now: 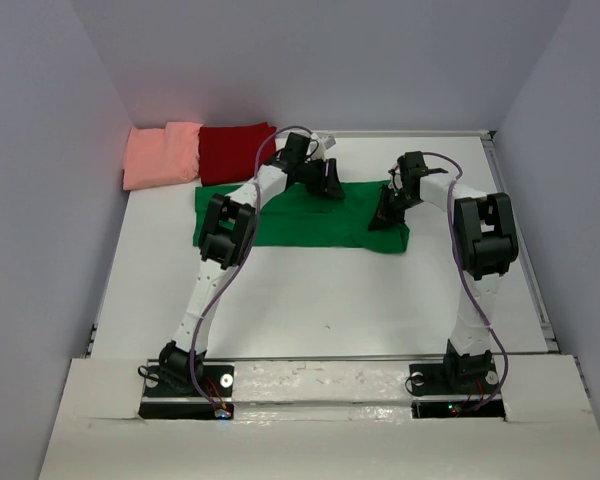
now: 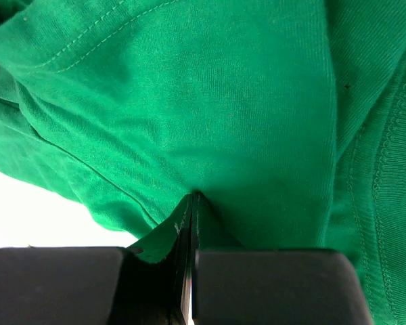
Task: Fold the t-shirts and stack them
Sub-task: Fold the tshirt
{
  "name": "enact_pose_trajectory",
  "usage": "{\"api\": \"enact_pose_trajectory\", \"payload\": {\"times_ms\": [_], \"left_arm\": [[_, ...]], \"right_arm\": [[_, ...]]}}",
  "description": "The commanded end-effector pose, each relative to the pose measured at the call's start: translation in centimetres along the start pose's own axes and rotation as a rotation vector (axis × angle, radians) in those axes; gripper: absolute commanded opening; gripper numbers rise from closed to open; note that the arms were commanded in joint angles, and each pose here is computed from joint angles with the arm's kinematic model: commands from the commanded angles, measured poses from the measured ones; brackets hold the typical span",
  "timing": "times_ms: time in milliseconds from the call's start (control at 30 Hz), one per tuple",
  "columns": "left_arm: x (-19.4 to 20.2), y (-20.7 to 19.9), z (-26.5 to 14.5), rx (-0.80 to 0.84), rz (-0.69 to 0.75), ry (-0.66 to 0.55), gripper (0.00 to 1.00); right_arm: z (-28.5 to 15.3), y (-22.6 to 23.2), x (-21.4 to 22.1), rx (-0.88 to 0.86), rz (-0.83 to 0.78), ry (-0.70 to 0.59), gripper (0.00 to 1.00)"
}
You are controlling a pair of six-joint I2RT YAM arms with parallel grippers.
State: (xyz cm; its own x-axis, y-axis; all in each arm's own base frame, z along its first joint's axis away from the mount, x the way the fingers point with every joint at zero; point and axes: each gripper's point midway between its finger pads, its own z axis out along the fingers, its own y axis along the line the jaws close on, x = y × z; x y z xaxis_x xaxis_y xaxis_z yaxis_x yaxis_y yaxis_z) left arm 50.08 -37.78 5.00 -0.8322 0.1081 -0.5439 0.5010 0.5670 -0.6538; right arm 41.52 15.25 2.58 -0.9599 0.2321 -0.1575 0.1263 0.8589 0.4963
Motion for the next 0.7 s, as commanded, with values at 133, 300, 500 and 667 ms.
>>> {"api": "enact_pose_trajectory", "payload": {"times_ms": [133, 300, 500, 667], "left_arm": [[-4.4, -1.7, -3.7, -0.039, 0.067, -0.104, 0.56], [-3.4, -2.0, -3.0, 0.016, 0.048, -0.068, 0.53], [-2.4, -2.7, -2.3, 0.074, 0.039, -0.033, 0.49], [-2.0, -3.2, -2.0, 0.088, 0.042, -0.020, 0.50]], "right_arm": [[-0.5, -0.5, 0.6, 0.033, -0.020, 0.009, 0.00], [-0.5, -0.4, 0.6, 0.033, -0.021, 0.007, 0.00], [-0.4, -0.6, 0.6, 0.037, -0.019, 0.011, 0.00], [-0.4, -0.6, 0.6, 0.037, -0.017, 0.011, 0.00]]}}
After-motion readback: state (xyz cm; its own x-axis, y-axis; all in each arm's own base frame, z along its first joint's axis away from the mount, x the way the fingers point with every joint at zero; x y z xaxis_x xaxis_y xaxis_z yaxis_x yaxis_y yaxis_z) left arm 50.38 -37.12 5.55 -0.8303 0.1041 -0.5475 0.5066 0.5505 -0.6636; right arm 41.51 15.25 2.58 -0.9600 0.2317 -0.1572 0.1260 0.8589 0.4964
